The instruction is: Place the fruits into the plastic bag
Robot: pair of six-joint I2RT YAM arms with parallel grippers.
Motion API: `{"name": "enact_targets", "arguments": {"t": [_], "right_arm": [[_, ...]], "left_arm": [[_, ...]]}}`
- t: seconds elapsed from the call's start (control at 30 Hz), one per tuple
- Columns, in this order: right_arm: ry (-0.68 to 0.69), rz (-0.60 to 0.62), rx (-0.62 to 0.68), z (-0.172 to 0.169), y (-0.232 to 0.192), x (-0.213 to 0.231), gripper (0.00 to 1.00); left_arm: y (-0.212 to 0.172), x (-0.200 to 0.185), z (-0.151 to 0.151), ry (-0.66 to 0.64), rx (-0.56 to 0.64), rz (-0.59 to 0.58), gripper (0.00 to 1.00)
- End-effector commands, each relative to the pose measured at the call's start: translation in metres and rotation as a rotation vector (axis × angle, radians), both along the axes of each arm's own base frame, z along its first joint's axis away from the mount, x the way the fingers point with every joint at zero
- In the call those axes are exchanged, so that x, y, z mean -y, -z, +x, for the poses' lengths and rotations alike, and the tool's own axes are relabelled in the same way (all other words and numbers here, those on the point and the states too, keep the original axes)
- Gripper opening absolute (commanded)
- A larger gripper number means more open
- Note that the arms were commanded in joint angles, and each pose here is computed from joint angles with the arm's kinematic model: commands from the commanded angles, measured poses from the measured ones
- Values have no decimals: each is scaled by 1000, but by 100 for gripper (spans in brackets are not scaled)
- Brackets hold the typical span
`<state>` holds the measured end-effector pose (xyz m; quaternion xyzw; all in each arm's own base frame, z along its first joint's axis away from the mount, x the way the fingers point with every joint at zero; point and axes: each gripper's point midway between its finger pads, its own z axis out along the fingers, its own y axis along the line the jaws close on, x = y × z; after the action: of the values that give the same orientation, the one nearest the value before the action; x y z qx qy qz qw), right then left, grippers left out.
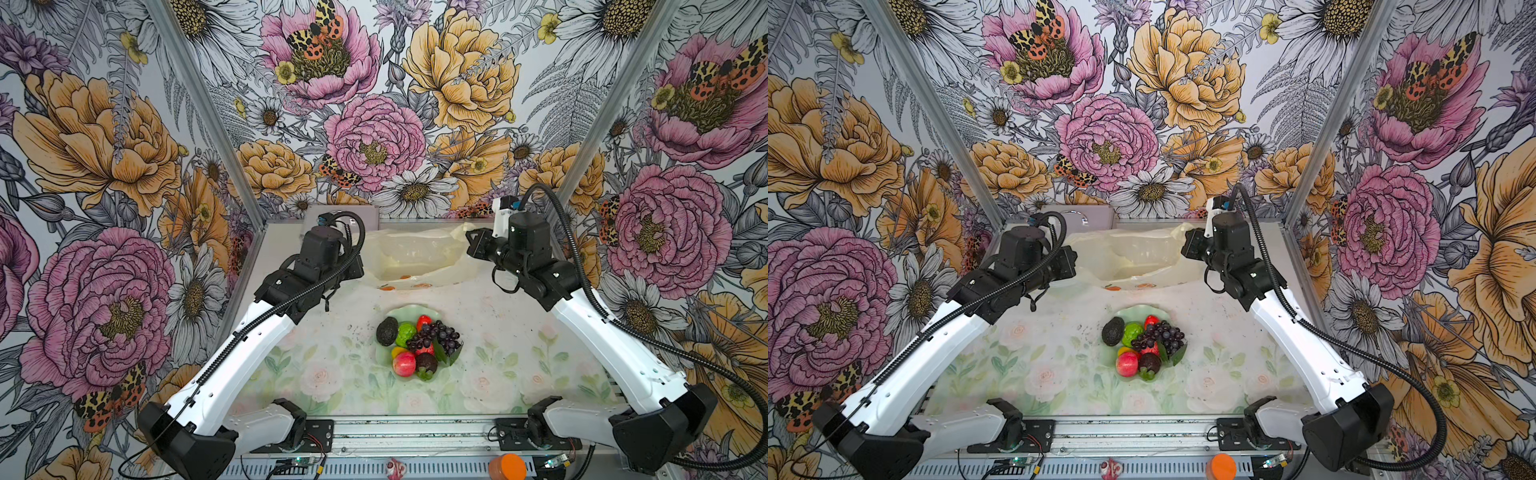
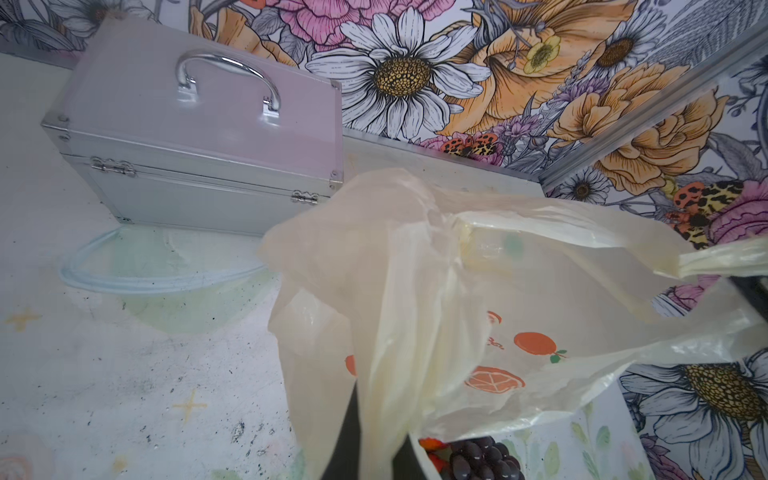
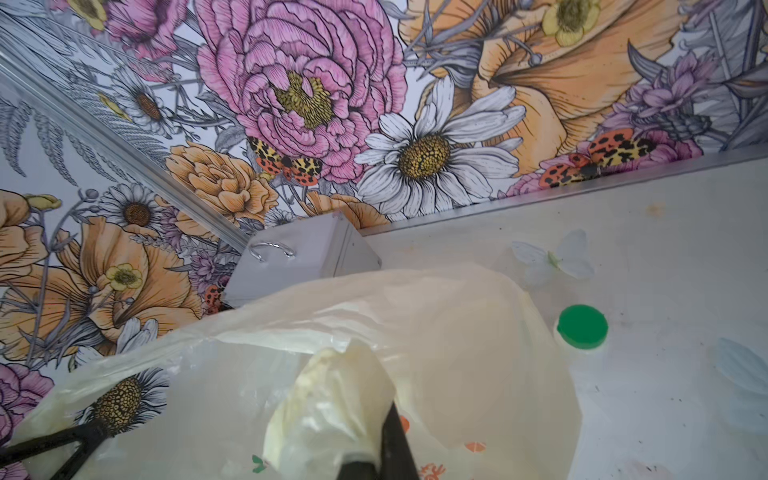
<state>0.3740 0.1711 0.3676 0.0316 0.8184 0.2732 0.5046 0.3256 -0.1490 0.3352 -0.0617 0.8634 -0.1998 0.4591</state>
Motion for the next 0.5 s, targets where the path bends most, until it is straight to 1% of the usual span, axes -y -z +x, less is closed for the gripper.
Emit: {"name": "enact_targets", "arguments": {"t": [0.0,0.17,0.3,0.4,0.47], "right_arm": [[-51,39,162,0,-70,-13,0],[-144,94,314,-7,-141,-43,0],[-265,148,429,-23,-188,-77,0],[-342,194,498,-37,-213,-98,0],[-380,216,521,-42,-221,-109,0]], "left_arm": [[-50,-30,-15,-64,103,-39,0],[-108,-68,-43,-141,245,-75,0],[-151,-83,-71,-150,374,-89,0],[-180,-103,-98,-197,471,-102,0],[-195,-112,-115,-206,526,-111,0]]}}
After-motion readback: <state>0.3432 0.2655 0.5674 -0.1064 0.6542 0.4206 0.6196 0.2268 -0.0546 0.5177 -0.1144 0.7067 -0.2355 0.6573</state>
